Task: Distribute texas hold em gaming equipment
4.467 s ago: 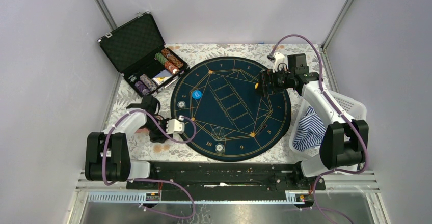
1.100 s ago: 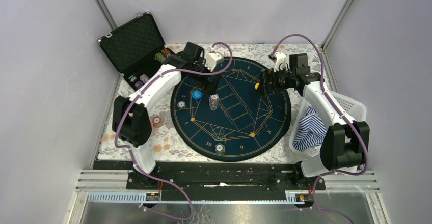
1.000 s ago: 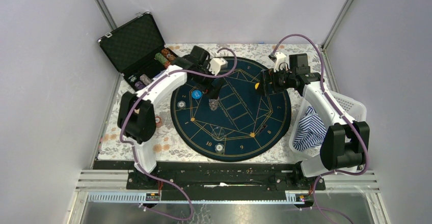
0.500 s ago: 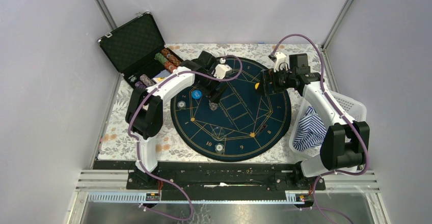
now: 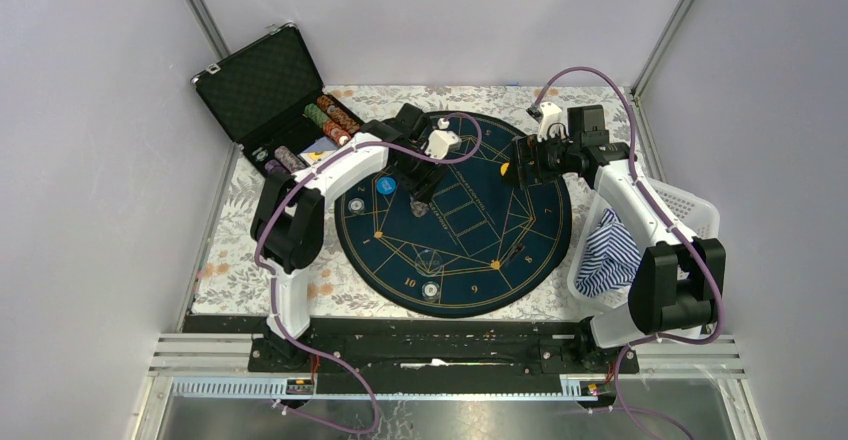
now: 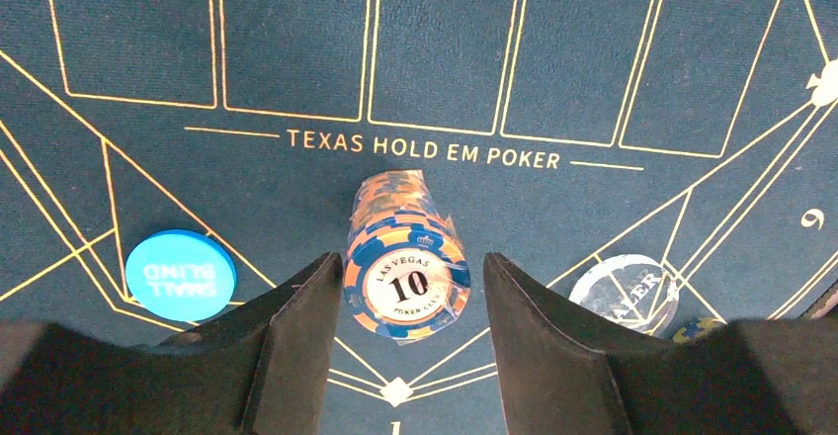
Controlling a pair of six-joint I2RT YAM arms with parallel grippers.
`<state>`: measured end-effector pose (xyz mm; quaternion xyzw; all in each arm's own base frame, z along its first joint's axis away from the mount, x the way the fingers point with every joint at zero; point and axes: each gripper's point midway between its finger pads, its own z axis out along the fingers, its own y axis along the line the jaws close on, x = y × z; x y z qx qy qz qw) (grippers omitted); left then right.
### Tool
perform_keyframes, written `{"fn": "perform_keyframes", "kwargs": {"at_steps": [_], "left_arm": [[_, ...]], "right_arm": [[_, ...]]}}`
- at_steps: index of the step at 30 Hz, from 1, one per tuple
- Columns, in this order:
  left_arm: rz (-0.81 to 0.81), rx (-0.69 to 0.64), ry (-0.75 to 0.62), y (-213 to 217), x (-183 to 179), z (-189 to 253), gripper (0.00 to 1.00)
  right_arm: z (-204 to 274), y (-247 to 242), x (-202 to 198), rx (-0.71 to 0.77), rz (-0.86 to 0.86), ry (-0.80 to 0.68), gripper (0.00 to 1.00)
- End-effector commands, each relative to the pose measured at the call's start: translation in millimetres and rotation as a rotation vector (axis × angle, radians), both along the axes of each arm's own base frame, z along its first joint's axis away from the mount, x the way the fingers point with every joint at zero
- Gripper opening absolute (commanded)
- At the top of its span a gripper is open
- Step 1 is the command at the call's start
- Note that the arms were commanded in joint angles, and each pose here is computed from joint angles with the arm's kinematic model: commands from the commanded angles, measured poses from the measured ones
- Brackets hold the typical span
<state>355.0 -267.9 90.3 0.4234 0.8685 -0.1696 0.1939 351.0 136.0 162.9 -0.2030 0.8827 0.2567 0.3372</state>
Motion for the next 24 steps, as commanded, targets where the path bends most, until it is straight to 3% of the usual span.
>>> {"fn": "perform_keyframes", "kwargs": {"at_steps": [1, 24], "left_arm": [[-0.004, -0.041, -0.071, -9, 13, 24, 0.58], [-0.017, -0.041, -0.124, -5, 13, 44, 0.37]], "right_arm": [[6, 2, -1, 0.019, 0.026, -0.017, 1.0], [4, 3, -1, 0.021, 0.026, -0.009, 1.0]]}}
